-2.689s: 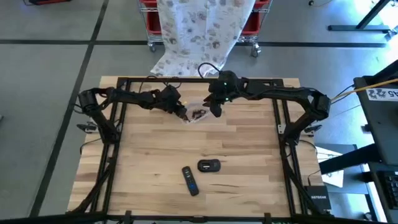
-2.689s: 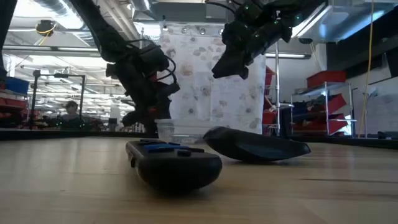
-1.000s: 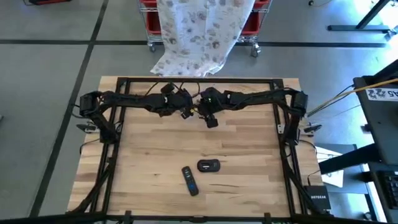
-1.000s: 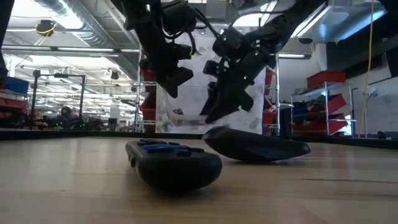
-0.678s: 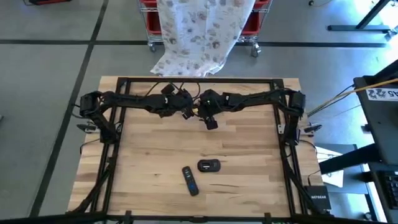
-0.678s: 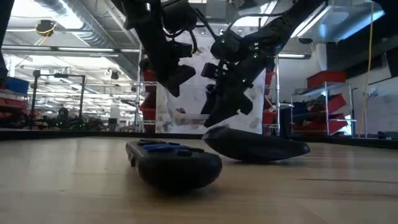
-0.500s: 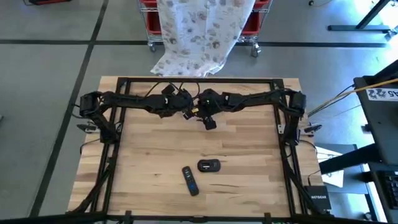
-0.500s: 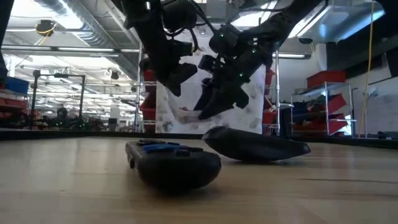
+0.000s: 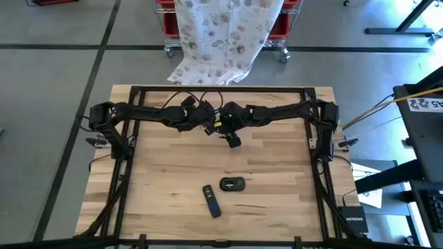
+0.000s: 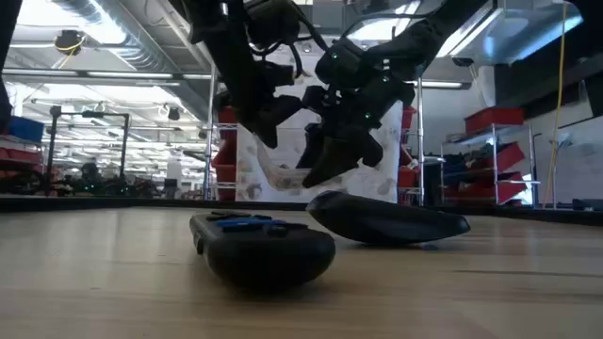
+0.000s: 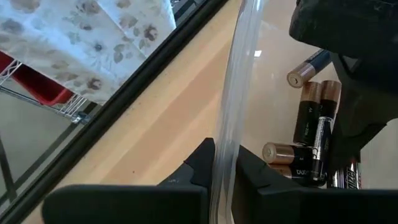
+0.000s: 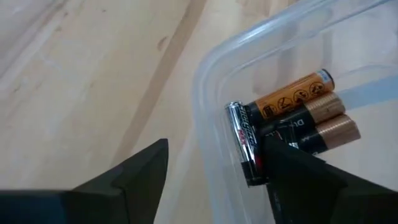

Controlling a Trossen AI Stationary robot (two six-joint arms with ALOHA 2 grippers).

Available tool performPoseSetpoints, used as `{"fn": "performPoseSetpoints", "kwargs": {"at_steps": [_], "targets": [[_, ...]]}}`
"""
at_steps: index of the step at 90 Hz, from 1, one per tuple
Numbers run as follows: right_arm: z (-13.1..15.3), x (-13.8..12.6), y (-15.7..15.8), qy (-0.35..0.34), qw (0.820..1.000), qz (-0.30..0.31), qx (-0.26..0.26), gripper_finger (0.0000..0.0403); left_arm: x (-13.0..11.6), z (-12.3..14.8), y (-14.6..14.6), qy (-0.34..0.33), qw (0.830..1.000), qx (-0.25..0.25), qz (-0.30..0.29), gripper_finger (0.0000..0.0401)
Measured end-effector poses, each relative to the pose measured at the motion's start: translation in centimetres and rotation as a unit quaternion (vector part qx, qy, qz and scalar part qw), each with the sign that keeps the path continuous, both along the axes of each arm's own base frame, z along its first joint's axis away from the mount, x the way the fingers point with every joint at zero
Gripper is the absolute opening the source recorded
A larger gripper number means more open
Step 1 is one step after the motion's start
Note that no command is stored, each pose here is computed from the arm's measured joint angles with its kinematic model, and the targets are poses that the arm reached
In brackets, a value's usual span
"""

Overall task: Insert battery
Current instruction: Insert the small silver battery into the mouse

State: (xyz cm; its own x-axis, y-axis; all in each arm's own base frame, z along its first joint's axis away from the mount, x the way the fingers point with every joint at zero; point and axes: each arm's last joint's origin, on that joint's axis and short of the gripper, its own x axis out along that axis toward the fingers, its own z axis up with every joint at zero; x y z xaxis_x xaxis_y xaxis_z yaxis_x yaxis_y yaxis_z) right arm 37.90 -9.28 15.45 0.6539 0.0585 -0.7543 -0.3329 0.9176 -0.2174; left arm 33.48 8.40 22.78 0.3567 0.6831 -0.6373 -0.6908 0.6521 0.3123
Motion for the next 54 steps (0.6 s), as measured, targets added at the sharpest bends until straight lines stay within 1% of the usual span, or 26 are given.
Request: {"fn": "performPoseSetpoints", "kwargs": {"at_steps": [15, 40, 54], "targets": [[-0.26, -0.18, 0.15, 0.011, 1.0, 0.002, 0.021, 0.0232, 0.12, 0.11, 0.03, -0.012, 1.0, -0.002, 0.003, 0.0007], [-0.23, -0.16, 0.13, 0.011, 1.0, 0.001, 0.02, 0.019, 0.08, 0.08, 0.04, -0.016, 1.0, -0.005, 0.01, 0.0007], [-0.02, -0.13, 0.08, 0.007, 1.0, -0.014, 0.021, 0.0178, 0.04, 0.07, 0.07, -0.014, 1.0, -0.003, 0.013, 0.0007]]}}
